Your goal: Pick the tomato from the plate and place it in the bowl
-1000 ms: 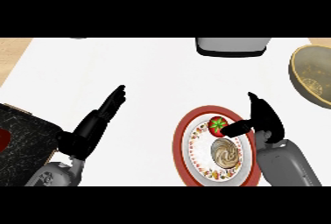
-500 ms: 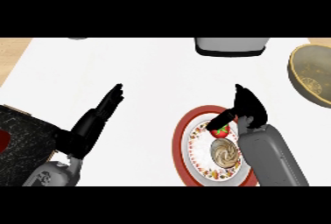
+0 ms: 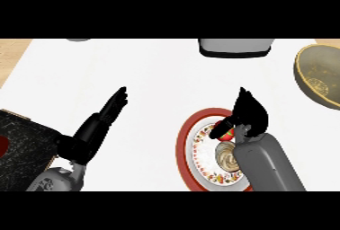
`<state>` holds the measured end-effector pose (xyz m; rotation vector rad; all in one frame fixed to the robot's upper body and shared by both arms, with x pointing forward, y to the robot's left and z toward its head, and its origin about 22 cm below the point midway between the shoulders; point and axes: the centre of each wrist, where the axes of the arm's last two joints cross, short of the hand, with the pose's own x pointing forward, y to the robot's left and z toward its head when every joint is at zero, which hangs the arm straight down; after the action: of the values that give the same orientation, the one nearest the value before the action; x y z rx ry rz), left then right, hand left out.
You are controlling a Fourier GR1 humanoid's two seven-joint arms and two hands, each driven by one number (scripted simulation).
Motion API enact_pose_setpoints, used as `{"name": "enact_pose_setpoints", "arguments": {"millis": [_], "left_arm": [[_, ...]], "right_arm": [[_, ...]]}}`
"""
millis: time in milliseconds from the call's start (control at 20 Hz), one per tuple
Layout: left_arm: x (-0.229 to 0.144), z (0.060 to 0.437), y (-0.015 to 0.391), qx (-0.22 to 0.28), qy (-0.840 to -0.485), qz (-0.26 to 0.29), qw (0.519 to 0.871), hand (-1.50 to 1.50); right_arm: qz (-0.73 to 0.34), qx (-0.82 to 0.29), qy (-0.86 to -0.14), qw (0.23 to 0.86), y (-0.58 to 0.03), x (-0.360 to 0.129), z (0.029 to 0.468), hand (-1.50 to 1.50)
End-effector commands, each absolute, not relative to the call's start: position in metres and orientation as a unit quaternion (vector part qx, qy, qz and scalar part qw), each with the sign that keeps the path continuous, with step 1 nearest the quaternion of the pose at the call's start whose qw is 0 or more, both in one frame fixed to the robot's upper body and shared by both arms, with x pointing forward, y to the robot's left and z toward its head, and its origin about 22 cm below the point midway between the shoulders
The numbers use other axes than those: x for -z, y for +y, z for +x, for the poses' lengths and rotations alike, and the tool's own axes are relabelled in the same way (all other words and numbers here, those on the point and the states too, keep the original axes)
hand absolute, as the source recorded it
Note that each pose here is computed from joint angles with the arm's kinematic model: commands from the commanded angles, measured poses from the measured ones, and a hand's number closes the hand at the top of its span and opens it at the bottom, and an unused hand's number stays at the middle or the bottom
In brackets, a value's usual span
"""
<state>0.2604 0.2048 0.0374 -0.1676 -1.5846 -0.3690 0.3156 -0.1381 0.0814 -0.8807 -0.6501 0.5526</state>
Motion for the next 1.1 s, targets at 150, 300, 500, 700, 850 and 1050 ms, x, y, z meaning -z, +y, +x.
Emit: {"name": "enact_pose_setpoints", "arguments": {"millis": [150, 300, 500, 700, 850, 1050], "left_arm": [[-0.022, 0.247, 0.2, 0.169, -0.708, -0.064, 0.682, 0.0], [-0.029, 0.263, 0.206, 0.169, -0.712, -0.074, 0.677, 0.0], [-0.032, 0.267, 0.192, 0.168, -0.704, -0.075, 0.686, 0.0], [-0.039, 0.253, 0.197, 0.167, -0.709, -0.078, 0.681, 0.0], [-0.023, 0.258, 0.204, 0.165, -0.702, -0.075, 0.688, 0.0], [-0.046, 0.266, 0.208, 0.168, -0.704, -0.07, 0.687, 0.0]], "right_arm": [[-0.486, -0.232, -0.189, 0.821, -0.128, -0.081, 0.31, -1.5], [-0.482, -0.232, -0.182, 0.825, -0.134, -0.063, 0.303, -1.5], [-0.479, -0.225, -0.169, 0.832, -0.132, -0.064, 0.303, -1.5], [-0.466, -0.221, -0.159, 0.842, -0.155, -0.054, 0.305, -1.5], [-0.462, -0.224, -0.166, 0.842, -0.158, -0.049, 0.292, -1.5], [-0.468, -0.224, -0.177, 0.836, -0.156, -0.042, 0.295, -1.5]]}}
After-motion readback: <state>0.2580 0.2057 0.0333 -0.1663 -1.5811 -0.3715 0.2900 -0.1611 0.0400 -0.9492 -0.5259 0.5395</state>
